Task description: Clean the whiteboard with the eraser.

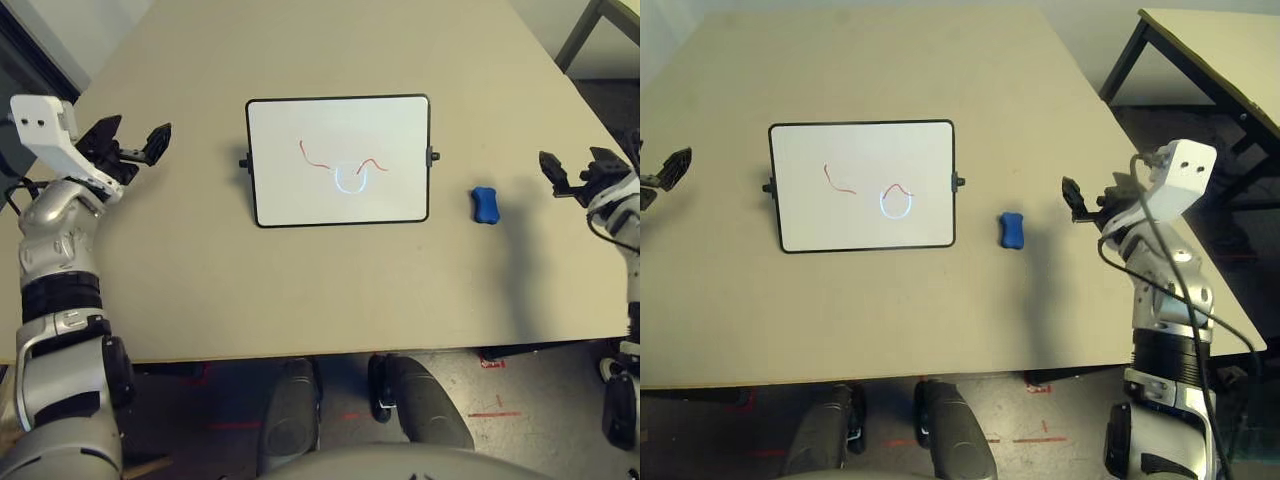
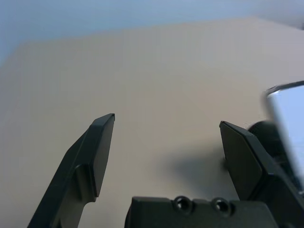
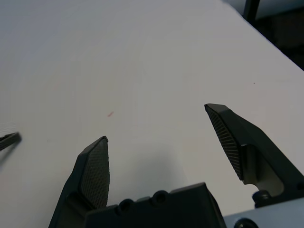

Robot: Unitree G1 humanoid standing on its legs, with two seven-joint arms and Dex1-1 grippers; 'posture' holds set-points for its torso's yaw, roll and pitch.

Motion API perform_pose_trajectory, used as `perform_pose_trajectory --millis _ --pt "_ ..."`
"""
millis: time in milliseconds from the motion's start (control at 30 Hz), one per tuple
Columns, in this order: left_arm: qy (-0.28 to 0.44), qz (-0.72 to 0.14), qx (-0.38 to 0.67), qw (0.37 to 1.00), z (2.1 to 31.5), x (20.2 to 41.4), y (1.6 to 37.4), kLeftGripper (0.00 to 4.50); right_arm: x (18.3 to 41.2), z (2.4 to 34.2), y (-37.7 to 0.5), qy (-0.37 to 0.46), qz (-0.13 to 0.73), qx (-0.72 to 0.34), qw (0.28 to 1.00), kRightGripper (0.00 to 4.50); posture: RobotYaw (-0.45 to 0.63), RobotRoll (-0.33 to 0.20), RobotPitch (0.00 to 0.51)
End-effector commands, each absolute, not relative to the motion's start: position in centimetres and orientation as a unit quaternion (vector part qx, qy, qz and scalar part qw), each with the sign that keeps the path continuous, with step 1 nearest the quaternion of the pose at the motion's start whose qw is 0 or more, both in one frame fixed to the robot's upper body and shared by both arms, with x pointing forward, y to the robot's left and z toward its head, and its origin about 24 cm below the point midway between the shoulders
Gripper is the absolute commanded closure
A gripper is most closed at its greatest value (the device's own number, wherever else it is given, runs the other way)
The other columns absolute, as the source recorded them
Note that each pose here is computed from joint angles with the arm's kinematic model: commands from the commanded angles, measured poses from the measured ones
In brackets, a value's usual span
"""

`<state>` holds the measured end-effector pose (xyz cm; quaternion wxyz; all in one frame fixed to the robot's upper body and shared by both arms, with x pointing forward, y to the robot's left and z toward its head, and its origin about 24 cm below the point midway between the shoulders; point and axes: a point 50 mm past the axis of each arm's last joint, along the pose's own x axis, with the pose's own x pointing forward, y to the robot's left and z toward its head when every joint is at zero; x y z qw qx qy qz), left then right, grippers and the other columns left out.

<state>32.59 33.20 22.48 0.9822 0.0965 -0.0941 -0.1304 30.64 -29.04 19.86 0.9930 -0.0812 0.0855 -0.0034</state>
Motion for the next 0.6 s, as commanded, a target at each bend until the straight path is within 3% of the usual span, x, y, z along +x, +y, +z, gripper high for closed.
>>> perform_pose_trajectory --millis 33,333,600 --pt "-0.084 -0.172 0.110 0.975 23.7 32.7 32.1 0.01 30.5 19.5 -27.8 0.159 0.010 -0.069 0.985 0.02 -0.03 0.000 0.163" --pt "-0.075 -0.297 0.124 0.944 23.4 32.7 25.6 0.01 30.3 19.4 -24.4 0.247 0.044 -0.076 0.965 0.02 -0.06 0.000 0.136" --pt "-0.062 -0.344 0.116 0.930 22.6 32.4 22.4 0.01 30.8 18.2 -23.7 0.287 0.048 -0.098 0.952 0.02 -0.06 0.000 0.141"
